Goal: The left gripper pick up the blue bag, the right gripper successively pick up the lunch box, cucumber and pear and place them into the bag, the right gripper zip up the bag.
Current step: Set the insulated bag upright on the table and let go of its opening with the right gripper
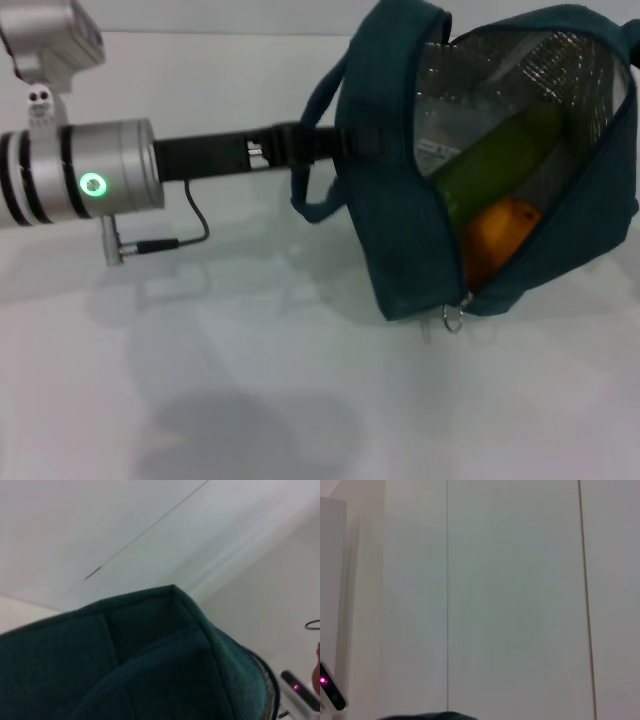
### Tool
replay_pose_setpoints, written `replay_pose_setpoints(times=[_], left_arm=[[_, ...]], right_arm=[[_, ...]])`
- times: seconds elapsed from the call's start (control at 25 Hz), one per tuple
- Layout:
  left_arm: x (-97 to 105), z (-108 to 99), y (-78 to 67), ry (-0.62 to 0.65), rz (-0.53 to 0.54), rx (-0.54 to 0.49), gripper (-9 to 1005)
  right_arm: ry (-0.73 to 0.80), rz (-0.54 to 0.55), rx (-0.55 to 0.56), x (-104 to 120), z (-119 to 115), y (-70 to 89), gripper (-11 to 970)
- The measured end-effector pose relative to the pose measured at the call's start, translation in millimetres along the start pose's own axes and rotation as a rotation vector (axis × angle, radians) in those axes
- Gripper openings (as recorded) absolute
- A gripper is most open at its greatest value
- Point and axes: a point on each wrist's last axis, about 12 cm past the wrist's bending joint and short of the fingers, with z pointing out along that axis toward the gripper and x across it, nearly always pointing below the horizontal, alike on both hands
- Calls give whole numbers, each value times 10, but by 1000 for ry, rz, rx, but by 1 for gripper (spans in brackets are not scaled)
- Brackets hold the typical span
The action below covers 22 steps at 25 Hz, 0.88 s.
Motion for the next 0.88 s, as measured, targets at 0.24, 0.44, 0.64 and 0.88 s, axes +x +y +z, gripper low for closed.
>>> replay_pose_setpoints(times=[0.24, 0.44, 0.64, 0.88], left_arm=[[103, 81, 29, 31, -32, 1, 50], [208, 156, 2, 43, -69, 50, 50], [270, 137, 14, 37, -91, 51, 50], [296, 84, 92, 5, -102, -7, 50]], right_arm=[[18, 0, -4, 19, 10, -3, 58], [55, 12, -24, 37, 62, -13, 58], [111, 13, -20, 115, 152, -24, 58], [155, 36, -29, 216, 259, -9, 57]])
